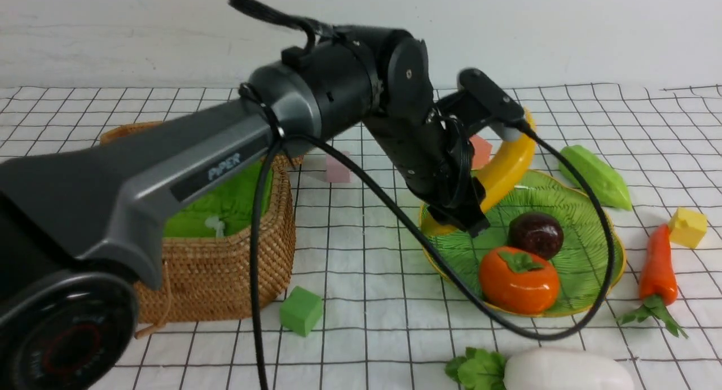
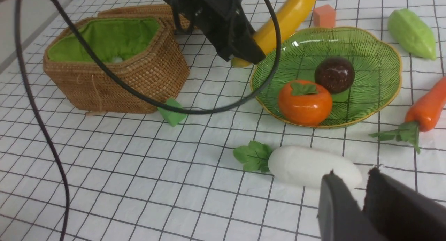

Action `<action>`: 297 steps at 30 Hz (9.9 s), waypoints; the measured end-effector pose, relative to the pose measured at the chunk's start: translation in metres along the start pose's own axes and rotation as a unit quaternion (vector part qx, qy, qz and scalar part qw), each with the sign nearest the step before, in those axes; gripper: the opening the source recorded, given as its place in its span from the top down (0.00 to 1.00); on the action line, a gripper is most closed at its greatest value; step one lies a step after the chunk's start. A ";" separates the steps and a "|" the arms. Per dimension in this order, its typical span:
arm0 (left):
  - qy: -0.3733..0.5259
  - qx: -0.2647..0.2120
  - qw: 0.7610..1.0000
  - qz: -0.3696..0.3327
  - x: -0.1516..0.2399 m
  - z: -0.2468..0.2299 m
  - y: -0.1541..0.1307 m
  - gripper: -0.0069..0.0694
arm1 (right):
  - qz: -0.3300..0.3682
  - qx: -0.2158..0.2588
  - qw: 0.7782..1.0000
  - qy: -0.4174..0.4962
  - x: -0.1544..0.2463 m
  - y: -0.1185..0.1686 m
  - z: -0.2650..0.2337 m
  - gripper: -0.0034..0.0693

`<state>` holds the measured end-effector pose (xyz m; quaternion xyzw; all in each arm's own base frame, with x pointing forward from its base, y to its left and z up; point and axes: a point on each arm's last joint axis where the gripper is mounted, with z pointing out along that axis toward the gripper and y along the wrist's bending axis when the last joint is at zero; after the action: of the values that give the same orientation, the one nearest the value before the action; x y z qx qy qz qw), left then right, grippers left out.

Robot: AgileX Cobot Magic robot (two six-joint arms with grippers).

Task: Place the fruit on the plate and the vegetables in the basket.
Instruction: Use the left arm to grab a banana and put it into the right plate, then take a daikon with your right arm and place it on the basket on the left, then use the right arm to grab a carrot and put it into the left basket, then take a chayote with your right arm and place it on the basket on the left.

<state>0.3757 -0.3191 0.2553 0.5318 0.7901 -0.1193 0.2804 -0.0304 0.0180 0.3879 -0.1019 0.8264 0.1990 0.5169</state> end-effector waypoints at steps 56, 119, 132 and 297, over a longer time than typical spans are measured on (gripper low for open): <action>-0.430 -0.120 0.876 -0.182 0.292 -0.328 -0.204 0.93 | -0.243 -0.156 0.890 0.354 -0.015 0.006 0.237 0.66; -0.387 -0.224 0.828 -0.339 0.314 -0.329 -0.180 0.93 | -0.395 -0.249 0.883 0.053 -0.086 0.193 0.497 0.04; -0.387 -0.186 0.874 -0.227 0.305 -0.326 -0.192 0.93 | -0.335 -0.171 0.907 0.187 -0.164 0.157 0.366 0.51; -0.417 -0.177 0.872 -0.188 0.289 -0.326 -0.190 0.86 | -0.079 -0.034 0.956 0.281 -0.154 -0.135 0.441 0.31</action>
<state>0.0195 -0.0139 0.3356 0.2159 0.6930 -0.2387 0.6451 0.4481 0.0820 0.3250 -0.2359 0.9205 0.1491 0.2736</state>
